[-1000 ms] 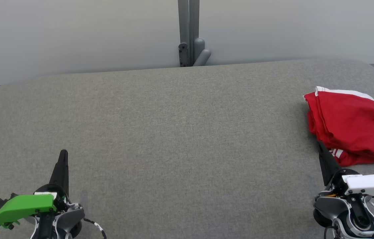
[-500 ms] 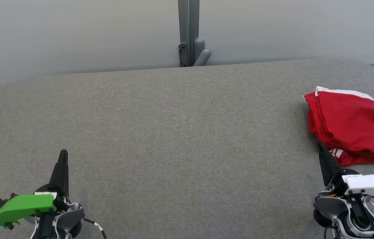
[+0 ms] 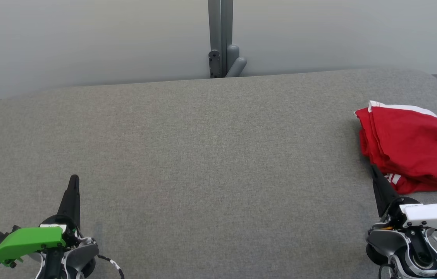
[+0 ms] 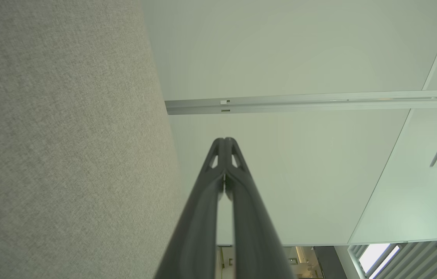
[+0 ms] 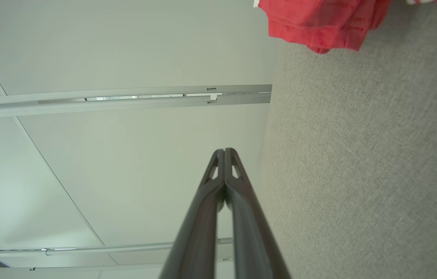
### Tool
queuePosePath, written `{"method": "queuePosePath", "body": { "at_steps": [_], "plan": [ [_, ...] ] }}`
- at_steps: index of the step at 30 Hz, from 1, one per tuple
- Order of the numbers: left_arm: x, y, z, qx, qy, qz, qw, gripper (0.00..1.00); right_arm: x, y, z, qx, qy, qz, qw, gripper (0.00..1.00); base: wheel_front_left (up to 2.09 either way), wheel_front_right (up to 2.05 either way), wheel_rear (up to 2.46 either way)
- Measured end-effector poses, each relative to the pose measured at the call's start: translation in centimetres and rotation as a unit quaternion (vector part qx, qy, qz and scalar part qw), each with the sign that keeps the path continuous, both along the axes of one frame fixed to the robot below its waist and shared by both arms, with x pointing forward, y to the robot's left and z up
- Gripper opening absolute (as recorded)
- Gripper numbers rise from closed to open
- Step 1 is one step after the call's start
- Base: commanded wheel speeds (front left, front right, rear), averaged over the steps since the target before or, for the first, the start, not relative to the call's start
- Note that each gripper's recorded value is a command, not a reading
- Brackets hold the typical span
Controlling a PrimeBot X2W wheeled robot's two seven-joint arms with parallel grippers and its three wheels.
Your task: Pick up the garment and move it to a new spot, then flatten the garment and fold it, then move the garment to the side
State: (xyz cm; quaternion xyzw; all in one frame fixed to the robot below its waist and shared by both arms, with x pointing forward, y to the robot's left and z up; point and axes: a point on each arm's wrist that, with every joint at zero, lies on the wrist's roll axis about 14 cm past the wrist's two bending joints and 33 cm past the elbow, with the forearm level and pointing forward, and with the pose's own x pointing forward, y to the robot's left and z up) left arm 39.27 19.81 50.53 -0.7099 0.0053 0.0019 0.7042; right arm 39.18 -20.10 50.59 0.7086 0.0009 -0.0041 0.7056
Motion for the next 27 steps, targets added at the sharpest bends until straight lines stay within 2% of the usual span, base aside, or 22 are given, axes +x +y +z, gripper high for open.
{"method": "queuePosePath", "body": {
  "at_steps": [27],
  "plan": [
    [0.0,0.01,-0.01,0.0,0.0,0.0,1.0,0.0,0.0,0.0,0.0,0.0,0.0,0.0,1.0,0.0,0.0,0.0,0.0]
  ]
}}
